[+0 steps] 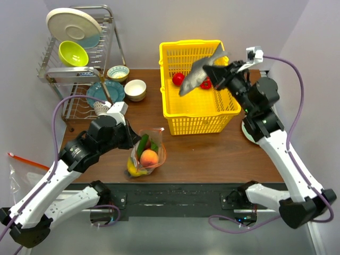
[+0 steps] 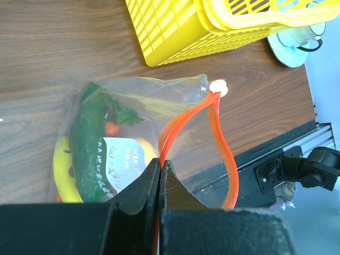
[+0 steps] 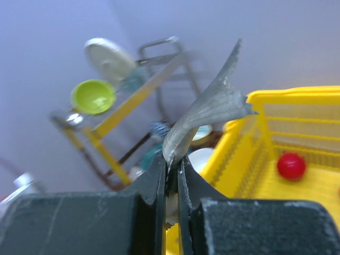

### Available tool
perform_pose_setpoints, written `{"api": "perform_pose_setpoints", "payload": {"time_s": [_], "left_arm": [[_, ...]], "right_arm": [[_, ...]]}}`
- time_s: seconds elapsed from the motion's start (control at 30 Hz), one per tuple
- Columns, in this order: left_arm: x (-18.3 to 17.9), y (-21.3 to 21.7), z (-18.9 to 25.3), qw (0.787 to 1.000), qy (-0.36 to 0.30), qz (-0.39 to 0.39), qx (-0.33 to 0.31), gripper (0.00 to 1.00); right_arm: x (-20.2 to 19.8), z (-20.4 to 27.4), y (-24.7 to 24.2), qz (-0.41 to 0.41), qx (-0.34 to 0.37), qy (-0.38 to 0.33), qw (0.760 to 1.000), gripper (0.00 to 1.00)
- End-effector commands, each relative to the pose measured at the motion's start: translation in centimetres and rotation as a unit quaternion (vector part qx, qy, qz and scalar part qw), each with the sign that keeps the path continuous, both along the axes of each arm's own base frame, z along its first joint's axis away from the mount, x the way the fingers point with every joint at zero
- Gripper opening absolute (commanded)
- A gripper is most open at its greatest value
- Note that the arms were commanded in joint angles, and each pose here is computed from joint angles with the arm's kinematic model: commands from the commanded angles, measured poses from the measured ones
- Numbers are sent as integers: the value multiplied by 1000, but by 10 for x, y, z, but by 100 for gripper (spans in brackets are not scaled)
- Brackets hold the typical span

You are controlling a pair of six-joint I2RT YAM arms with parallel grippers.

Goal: Place the food in the zip-top bag and seal the zipper
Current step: Place the fake fish in the zipper food storage bag.

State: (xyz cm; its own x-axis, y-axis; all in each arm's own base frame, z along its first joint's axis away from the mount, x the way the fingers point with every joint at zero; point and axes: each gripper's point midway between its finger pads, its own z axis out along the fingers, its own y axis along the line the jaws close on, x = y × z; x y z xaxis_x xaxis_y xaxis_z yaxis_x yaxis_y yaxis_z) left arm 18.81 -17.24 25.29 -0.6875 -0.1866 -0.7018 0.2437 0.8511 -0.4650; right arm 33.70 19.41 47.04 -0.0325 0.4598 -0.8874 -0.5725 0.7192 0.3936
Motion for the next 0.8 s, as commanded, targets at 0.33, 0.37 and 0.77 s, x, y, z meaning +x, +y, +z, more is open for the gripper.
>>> {"api": "perform_pose_setpoints", "payload": {"time_s": [0.33,0.37,0.77], "left_arm": [[2,-14,18,998,-23,-13,-50,0],[2,-14,18,998,-23,-13,-50,0],[-1,-15,20,998,-14,-16,-54,0]], "right_arm": [[-139,-74,84,297,22,105,949,0],[-141,-78,88,297,18,107,949,0],[-147,-108,126,254,-42,63,964,0]]}}
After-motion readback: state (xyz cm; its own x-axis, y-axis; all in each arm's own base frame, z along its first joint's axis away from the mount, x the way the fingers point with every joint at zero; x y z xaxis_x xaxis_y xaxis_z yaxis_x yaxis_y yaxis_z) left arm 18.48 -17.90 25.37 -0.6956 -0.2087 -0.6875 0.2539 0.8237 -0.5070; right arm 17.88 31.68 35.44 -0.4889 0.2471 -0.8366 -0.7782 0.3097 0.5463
